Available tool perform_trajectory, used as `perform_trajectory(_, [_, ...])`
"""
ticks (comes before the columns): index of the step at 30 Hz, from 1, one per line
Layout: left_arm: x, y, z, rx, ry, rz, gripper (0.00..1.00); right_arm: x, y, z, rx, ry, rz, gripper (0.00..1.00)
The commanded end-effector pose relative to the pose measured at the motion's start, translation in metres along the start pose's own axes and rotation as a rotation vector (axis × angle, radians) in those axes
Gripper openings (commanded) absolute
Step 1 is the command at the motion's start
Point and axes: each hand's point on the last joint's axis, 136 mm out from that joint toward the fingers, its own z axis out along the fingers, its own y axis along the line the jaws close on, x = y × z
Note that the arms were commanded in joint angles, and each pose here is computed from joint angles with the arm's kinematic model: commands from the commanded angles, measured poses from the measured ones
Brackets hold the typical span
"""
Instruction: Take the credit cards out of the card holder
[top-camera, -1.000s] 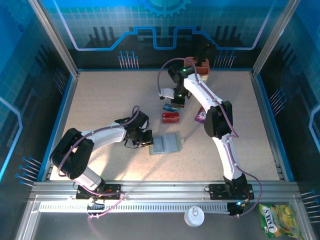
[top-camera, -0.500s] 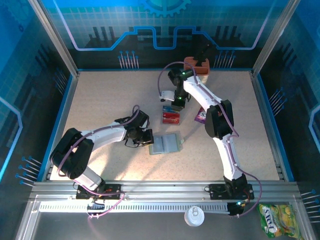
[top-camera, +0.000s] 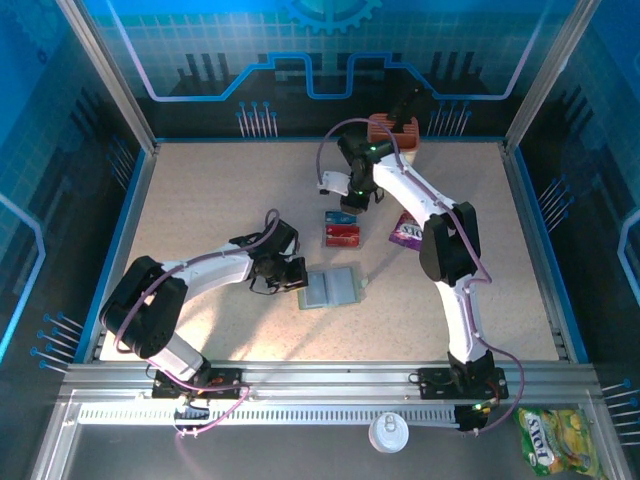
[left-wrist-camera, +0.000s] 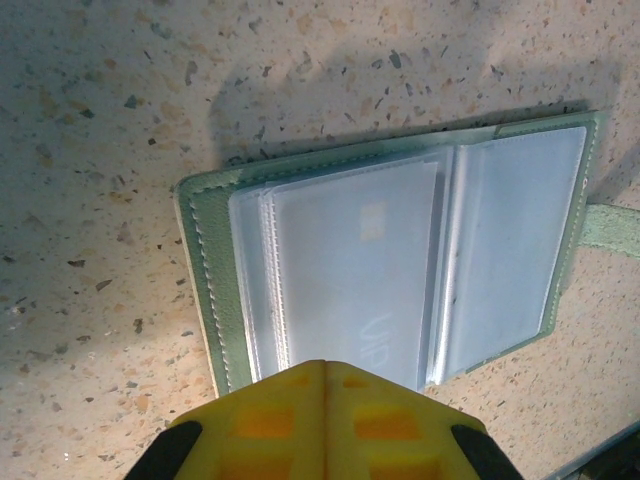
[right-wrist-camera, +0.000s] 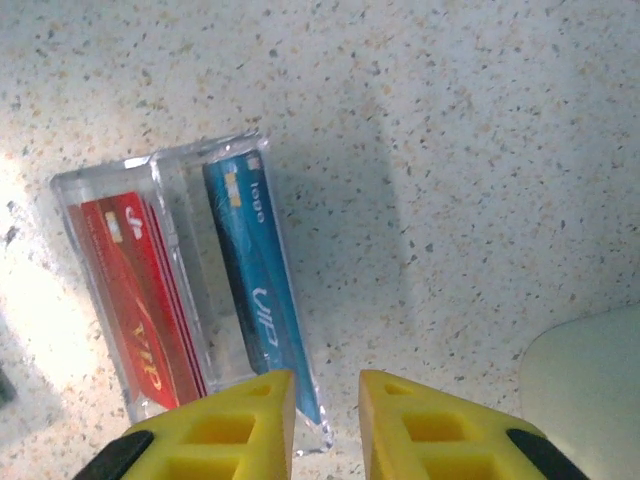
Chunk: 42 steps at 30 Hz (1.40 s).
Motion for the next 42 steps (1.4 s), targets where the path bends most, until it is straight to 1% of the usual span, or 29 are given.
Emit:
perform_trajectory(1, [-0.004, -0.002, -0.001, -0.001, 0.003, 0.001, 0.06, -0.017, -0.007, -0.001, 0.062, -0.042, 0.025, 0.24])
perform_trajectory(7, [-0.002, -0.001, 0.0, 0.005, 0.004, -0.005, 0.06, -0.032, -0.009, 0.019, 0.1, -0.048, 0.007, 0.25])
perform_trajectory(12, [0.001, 0.003, 0.001, -0.001, 0.003, -0.007, 0.06, -0.031, -0.001, 0.034, 0.082, -0.021, 0.0, 0.26])
perform_trajectory(19, [0.002, 0.004, 0.001, 0.004, 0.003, -0.008, 0.06, -0.027, 0.007, 0.04, 0.061, -0.006, -0.004, 0.27])
perform_trajectory(25, [0.003, 0.004, 0.002, 0.006, 0.003, -0.01, 0.06, -0.032, 0.006, 0.031, 0.078, -0.016, -0.009, 0.28])
perform_trajectory(30, [0.003, 0.005, 0.002, 0.008, -0.001, -0.009, 0.06, -0.041, 0.002, 0.01, 0.114, -0.062, 0.024, 0.28])
perform_trajectory(34, [0.002, 0.006, 0.002, 0.006, -0.01, -0.009, 0.06, -0.045, 0.006, -0.006, 0.126, -0.088, 0.071, 0.28])
perform_trajectory(38, [0.001, 0.007, 0.002, 0.006, -0.019, -0.007, 0.06, -0.048, 0.025, -0.017, 0.104, -0.127, 0.155, 0.28])
perform_trajectory(42, [0.002, 0.009, 0.004, 0.007, -0.02, -0.011, 0.06, -0.055, 0.051, -0.027, 0.061, -0.196, 0.268, 0.29])
